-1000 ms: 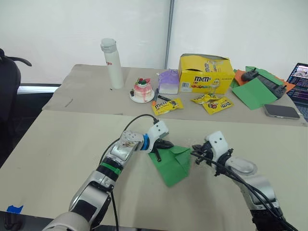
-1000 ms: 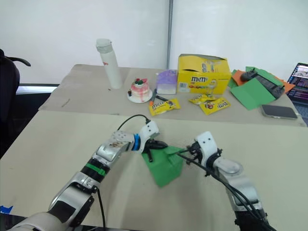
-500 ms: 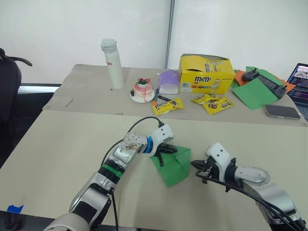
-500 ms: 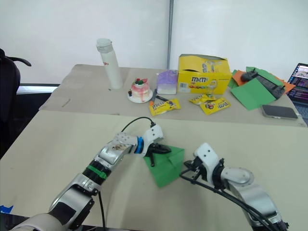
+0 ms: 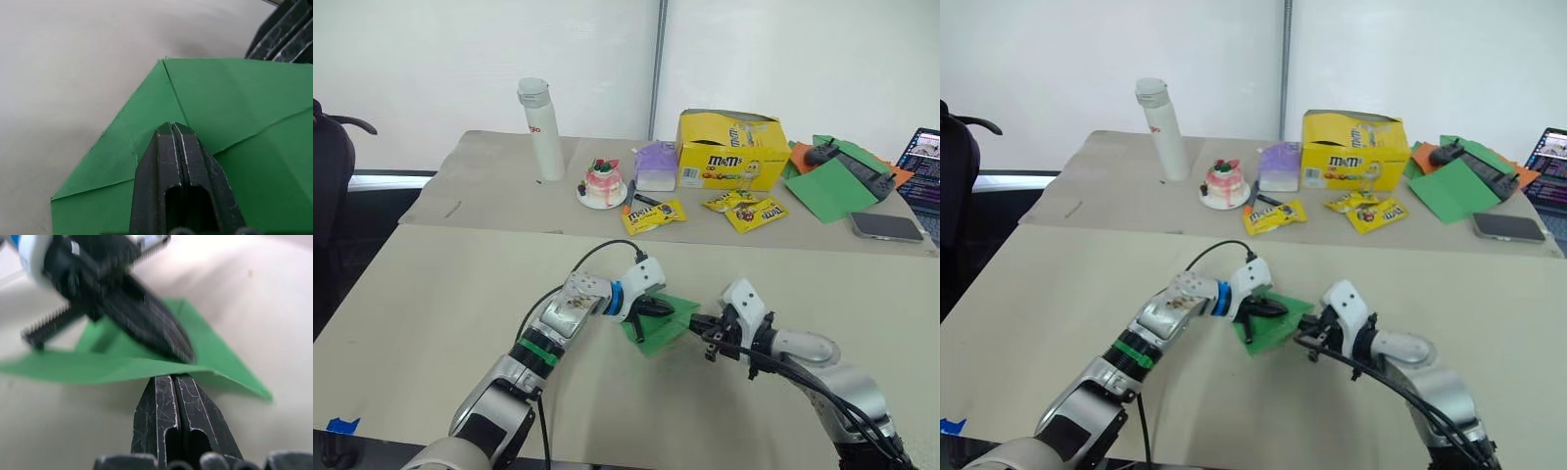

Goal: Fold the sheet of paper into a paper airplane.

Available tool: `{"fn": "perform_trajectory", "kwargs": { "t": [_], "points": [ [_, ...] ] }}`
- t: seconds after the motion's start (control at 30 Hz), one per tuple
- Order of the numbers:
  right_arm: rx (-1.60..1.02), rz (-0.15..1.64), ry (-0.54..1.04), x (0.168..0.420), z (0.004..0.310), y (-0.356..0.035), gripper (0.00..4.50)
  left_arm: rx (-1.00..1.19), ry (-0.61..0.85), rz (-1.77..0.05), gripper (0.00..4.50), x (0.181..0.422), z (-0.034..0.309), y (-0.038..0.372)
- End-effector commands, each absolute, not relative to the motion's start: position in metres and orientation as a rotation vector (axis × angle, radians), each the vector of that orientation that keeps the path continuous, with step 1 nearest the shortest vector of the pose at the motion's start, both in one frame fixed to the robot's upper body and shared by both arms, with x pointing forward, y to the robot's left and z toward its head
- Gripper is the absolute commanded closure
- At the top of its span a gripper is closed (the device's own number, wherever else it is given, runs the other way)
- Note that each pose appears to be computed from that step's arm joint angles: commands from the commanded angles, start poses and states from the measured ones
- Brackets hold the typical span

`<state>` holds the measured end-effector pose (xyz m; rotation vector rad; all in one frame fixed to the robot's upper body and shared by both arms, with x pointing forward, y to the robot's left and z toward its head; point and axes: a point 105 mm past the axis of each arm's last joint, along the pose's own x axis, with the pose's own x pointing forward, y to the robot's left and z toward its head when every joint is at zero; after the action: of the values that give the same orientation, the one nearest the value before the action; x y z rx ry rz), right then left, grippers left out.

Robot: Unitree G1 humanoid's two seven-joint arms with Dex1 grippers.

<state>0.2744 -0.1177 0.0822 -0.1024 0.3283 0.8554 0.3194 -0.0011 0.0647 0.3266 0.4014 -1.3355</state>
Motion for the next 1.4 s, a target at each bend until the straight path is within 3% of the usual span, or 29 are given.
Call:
{"fn": "perform_trajectory", "kwargs": {
  "t": [0.03,0.27,0.87,1.03,1.13,1.4],
  "points": [
    [-0.076,0.864,0.296,0.282,0.091,-0.109,4.50,0.304,0.369,-1.349,4.47,0.316,0.074,-0.008],
    [-0.096,0.811,0.343,0.296,0.079,-0.115,4.50,0.284,0.378,-1.438,4.47,0.296,0.081,-0.016],
    [-0.100,0.831,0.372,0.295,0.068,-0.109,4.50,0.318,0.391,-1.329,4.47,0.311,0.085,0.019],
    [-0.101,0.827,0.393,0.292,0.064,-0.109,4.50,0.241,0.247,-1.217,4.47,0.339,0.131,0.037],
    [-0.120,0.827,0.418,0.289,0.058,-0.109,4.50,0.204,0.221,-1.218,4.47,0.341,0.141,0.036],
    [-0.139,0.780,0.440,0.289,0.056,-0.118,4.50,0.211,0.351,-1.291,4.47,0.317,0.094,0.016]
  ]
}}
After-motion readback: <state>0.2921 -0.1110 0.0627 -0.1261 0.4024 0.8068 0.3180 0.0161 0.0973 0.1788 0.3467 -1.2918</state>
